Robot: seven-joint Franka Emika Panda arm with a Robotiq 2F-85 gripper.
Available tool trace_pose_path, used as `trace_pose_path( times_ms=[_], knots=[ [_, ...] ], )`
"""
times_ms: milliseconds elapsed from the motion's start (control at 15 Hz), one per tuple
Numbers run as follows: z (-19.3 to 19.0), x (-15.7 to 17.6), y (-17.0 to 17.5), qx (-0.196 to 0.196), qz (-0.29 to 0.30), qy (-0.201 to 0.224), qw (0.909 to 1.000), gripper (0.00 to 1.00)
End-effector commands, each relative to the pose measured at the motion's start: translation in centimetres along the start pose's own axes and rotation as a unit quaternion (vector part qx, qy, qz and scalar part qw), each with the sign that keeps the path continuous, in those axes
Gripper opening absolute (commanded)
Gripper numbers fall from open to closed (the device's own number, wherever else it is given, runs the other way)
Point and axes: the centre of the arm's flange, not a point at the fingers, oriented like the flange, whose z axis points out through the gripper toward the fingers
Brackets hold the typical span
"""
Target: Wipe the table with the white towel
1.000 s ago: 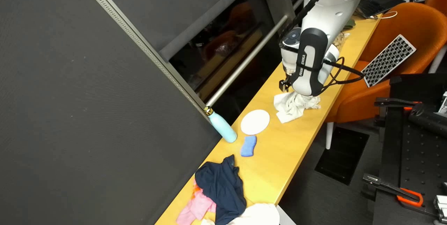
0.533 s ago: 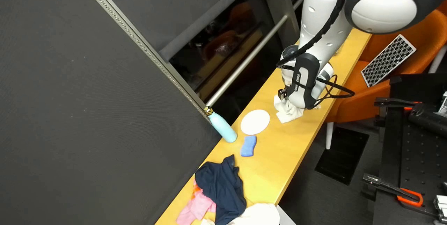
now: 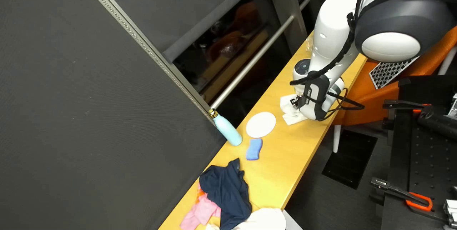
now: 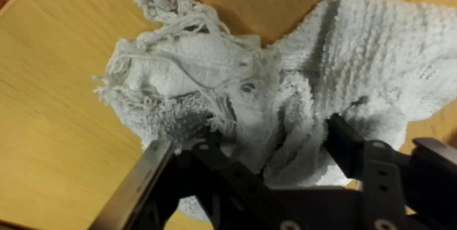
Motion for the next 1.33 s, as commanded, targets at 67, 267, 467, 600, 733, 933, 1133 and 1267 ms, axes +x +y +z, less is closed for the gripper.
trace_pose_path(
  times_ms=[67, 267, 467, 600, 733, 933, 1133, 1267],
  knots=[
    [1.8, 0.0, -0.8, 0.011, 0.006, 0.011, 0.9999, 0.35],
    [1.7, -0.9, -1.7, 0.029, 0.016, 0.000, 0.9995, 0.14],
    [1.2, -2.8, -2.6, 0.067, 0.031, -0.027, 0.9969, 0.00],
    [0.7, -3.7, -3.2, 0.101, 0.045, -0.045, 0.9929, 0.02],
    [0.6, -4.5, -3.7, 0.130, 0.066, -0.069, 0.9869, 0.03],
    [-0.7, -4.9, -4.5, 0.163, 0.076, -0.122, 0.9762, 0.03],
    [-2.2, -5.1, -6.5, 0.167, 0.055, -0.177, 0.9684, 0.03],
    [-2.6, -4.5, -8.7, 0.155, 0.031, -0.216, 0.9634, 0.03]
  ],
)
